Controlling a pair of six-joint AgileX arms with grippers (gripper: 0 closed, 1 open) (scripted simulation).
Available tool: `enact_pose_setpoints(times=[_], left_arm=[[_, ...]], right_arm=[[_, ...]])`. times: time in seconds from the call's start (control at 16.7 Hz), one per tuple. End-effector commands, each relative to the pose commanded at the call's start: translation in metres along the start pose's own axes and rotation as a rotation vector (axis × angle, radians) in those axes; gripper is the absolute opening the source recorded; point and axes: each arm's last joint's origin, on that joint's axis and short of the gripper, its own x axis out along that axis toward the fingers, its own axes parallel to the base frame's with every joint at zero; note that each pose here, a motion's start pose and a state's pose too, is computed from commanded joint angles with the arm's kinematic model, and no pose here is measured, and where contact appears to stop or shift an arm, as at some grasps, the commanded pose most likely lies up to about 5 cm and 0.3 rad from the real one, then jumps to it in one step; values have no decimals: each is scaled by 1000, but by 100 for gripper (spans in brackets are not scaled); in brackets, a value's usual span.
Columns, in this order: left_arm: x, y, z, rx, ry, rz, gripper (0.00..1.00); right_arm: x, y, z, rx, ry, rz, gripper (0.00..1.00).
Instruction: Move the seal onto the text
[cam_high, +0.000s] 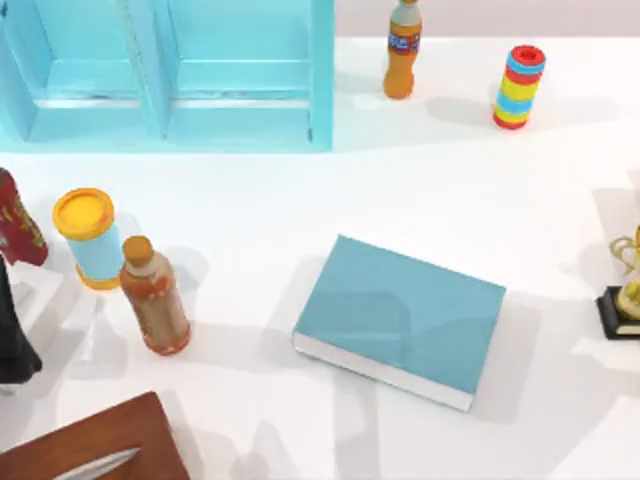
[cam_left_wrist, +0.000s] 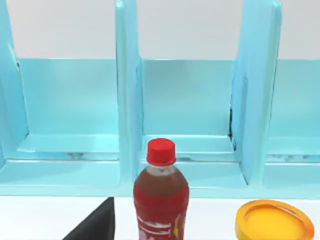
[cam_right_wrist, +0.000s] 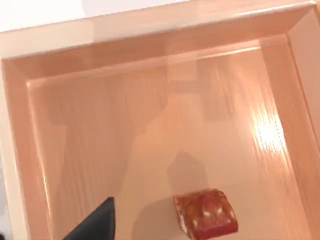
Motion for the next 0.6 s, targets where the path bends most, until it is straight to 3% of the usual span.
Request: enact_pose_setpoints(times=[0.36,0.6], left_arm=[[0,0,0,0,0,0,100],[0,0,0,0,0,0,100]], right_arm=[[78,-14,19,-132,427,89,100],[98,-15,19,-189,545,131,100]])
